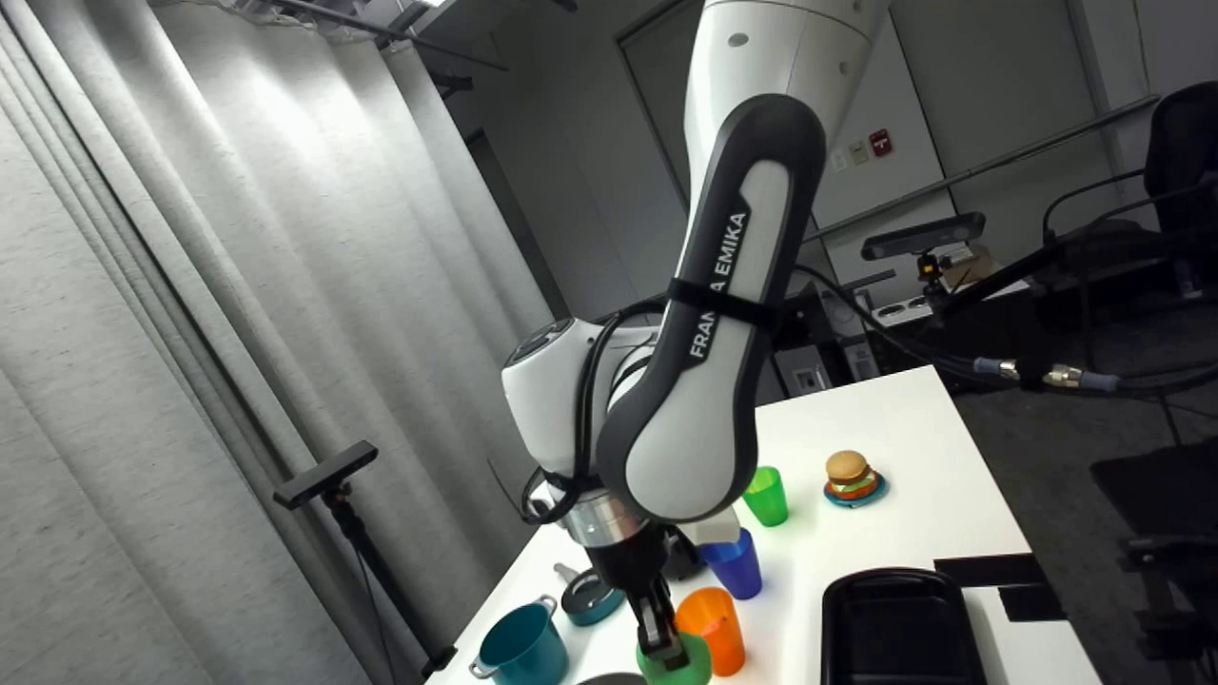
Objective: Take the green pear out of the basket and put it on the grey plate, pick up the watermelon from the top of the orange cup and put it in the basket
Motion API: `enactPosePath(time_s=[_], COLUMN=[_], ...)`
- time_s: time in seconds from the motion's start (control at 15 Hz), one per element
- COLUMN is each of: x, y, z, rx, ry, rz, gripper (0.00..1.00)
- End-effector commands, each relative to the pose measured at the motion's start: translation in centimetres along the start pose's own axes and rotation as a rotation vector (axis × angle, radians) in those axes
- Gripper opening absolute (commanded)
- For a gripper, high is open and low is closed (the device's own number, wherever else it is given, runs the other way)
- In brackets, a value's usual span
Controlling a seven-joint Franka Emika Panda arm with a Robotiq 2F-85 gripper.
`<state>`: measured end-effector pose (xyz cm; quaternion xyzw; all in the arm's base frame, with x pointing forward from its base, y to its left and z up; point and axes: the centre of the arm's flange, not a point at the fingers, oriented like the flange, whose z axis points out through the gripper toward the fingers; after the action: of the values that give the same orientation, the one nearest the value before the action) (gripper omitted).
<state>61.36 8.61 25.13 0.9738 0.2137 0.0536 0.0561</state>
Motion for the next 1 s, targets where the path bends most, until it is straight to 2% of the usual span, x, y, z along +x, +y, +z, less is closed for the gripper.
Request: enactPosePath(time_s=[0.0,0.93], x=[2.6,8.6], y=[0.3,-1.5], z=[1.9,4.5], rx=[-0.007,-0.036], ry=[0.012,0.056], rz=[-0.03,-0.13], gripper=[0.04,0.04])
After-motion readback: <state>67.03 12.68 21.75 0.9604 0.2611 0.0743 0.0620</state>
